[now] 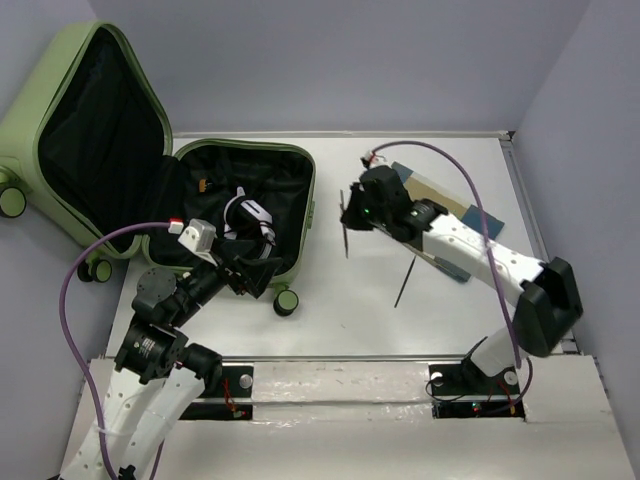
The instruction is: Pack the luggage
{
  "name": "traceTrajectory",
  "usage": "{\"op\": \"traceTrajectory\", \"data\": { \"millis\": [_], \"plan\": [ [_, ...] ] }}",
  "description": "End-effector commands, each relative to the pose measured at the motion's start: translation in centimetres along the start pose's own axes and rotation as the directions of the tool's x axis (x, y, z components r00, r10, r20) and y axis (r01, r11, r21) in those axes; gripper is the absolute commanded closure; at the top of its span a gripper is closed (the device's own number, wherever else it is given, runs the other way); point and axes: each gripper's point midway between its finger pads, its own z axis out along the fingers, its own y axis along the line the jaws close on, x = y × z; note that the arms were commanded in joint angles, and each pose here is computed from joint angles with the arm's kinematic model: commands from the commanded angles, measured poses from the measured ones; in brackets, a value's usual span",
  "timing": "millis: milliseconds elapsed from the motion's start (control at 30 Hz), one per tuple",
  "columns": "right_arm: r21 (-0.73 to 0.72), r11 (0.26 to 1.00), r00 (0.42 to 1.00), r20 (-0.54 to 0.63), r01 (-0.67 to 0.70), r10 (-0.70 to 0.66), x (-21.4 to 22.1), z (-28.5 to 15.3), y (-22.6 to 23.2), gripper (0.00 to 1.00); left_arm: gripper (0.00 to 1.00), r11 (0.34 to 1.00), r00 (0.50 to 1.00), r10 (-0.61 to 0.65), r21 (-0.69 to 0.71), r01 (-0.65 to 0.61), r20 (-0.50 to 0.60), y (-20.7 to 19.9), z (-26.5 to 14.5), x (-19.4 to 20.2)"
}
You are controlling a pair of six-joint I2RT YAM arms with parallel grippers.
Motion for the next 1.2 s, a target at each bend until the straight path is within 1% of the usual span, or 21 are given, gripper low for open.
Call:
{"op": "traceTrajectory", "data": {
  "millis": [0, 67, 100, 167, 200, 233, 267, 333, 433, 467, 500, 600, 633, 667, 700, 733, 767, 800, 833, 967, 1167],
  "plan": [
    [-0.258, 0.965, 0.993, 0.115, 0.053, -0.023, -6.3, 2.9, 10.3, 0.93, 0.01, 1.000, 0.999, 0.027, 0.010, -0.027, 0.047, -0.4, 0.0, -1.7],
    [-0.290, 0.955, 0.991, 0.131, 0.066, -0.029, -7.5, 4.4, 12.6, 0.93, 0.01, 1.000, 0.999, 0.026, 0.005, -0.026, 0.044, -0.2, 0.1, -1.6],
    [-0.304, 0.950, 0.989, 0.146, 0.066, -0.022, -8.7, 6.2, 14.0, 0.93, 0.01, 1.000, 0.999, 0.024, -0.001, -0.024, 0.044, -0.1, 0.1, -1.6],
    [-0.332, 0.941, 0.990, 0.137, 0.067, -0.022, -9.1, 8.1, 15.4, 0.91, 0.01, 1.000, 0.999, 0.023, -0.005, -0.022, 0.042, 0.0, 0.2, -1.6],
    [-0.335, 0.940, 0.989, 0.143, 0.072, -0.025, -9.4, 8.9, 15.8, 0.68, 0.01, 1.000, 0.999, 0.022, -0.007, -0.022, 0.041, 0.1, 0.2, -1.5],
    [-0.309, 0.948, 0.989, 0.143, 0.075, -0.031, -9.5, 9.9, 15.6, 0.54, 0.01, 1.000, 0.999, 0.023, -0.011, -0.023, 0.040, 0.2, 0.2, -1.5],
    [-0.276, 0.957, 0.985, 0.170, 0.087, -0.040, -10.4, 10.9, 15.6, 0.44, 0.01, 1.000, 0.999, 0.023, -0.013, -0.022, 0.040, 0.2, 0.3, -1.5],
    [-0.243, 0.966, 0.985, 0.166, 0.091, -0.051, -10.4, 11.2, 15.0, 0.36, 0.01, 1.000, 0.999, 0.021, -0.017, -0.020, 0.040, 0.4, 0.3, -1.5],
    [-0.197, 0.975, 0.983, 0.170, 0.107, -0.073, -10.3, 10.2, 13.1, 0.36, 0.01, 1.000, 0.999, 0.020, -0.015, -0.019, 0.034, 0.3, 0.4, -1.4],
    [-0.152, 0.982, 0.979, 0.183, 0.116, -0.088, -10.3, 9.8, 11.9, 0.37, 0.01, 1.000, 0.999, 0.020, -0.017, -0.020, 0.032, 0.4, 0.4, -1.4],
    [-0.113, 0.986, 0.981, 0.164, 0.120, -0.101, -9.0, 8.5, 10.1, 0.45, 0.01, 1.000, 0.999, 0.020, -0.016, -0.019, 0.030, 0.4, 0.4, -1.4],
    [0.026, 0.994, 0.981, 0.158, 0.108, -0.111, -6.6, 6.4, 5.2, 0.60, 0.01, 1.000, 0.999, 0.019, -0.018, -0.019, 0.029, 0.5, 0.5, -1.3],
    [0.091, 0.989, 0.986, 0.115, 0.113, -0.124, -3.6, 5.1, 2.0, 0.65, 0.01, 1.000, 0.999, 0.020, -0.016, -0.020, 0.031, 0.5, 0.5, -1.4],
    [0.169, 0.981, 0.987, 0.114, 0.095, -0.115, -2.6, 4.5, -0.8, 0.65, 0.01, 1.000, 0.999, 0.023, -0.014, -0.022, 0.034, 0.4, 0.4, -1.5],
    [0.246, 0.964, 0.992, 0.054, 0.096, -0.113, 0.8, 3.2, -4.7, 0.63, 0.01, 1.000, 0.999, 0.023, -0.011, -0.022, 0.036, 0.4, 0.4, -1.5],
    [0.289, 0.956, 0.998, 0.034, 0.050, -0.062, 2.0, 2.8, -7.2, 0.59, 0.01, 1.000, 0.999, 0.024, -0.009, -0.024, 0.040, 0.3, 0.3, -1.5],
    [0.321, 0.946, 0.999, 0.010, 0.033, -0.038, 3.3, 2.1, -9.2, 0.51, 0.01, 1.000, 0.999, 0.026, -0.008, -0.025, 0.044, 0.2, 0.2, -1.7],
    [0.353, 0.935, 1.000, -0.006, 0.019, -0.018, 4.5, 1.6, -11.0, 0.49, 0.01, 1.000, 0.999, 0.027, -0.007, -0.026, 0.046, 0.2, 0.2, -1.8],
    [0.416, 0.910, 1.000, -0.021, 0.004, 0.005, 6.3, 0.4, -14.3, 0.47, 0.01, 1.000, 0.999, 0.028, -0.006, -0.028, 0.046, 0.2, 0.2, -1.8],
    [0.493, 0.870, 0.998, -0.038, -0.023, 0.048, 8.8, -1.7, -17.8, 0.44, 0.01, 1.000, 0.999, 0.025, 0.003, -0.025, 0.033, 0.1, 0.4, -1.5],
    [0.529, 0.848, 0.992, -0.083, -0.034, 0.092, 11.0, -2.0, -19.1, 0.46, 0.01, 1.000, 0.999, 0.022, 0.005, -0.022, 0.034, 0.0, 0.4, -1.4]
  ]
}}
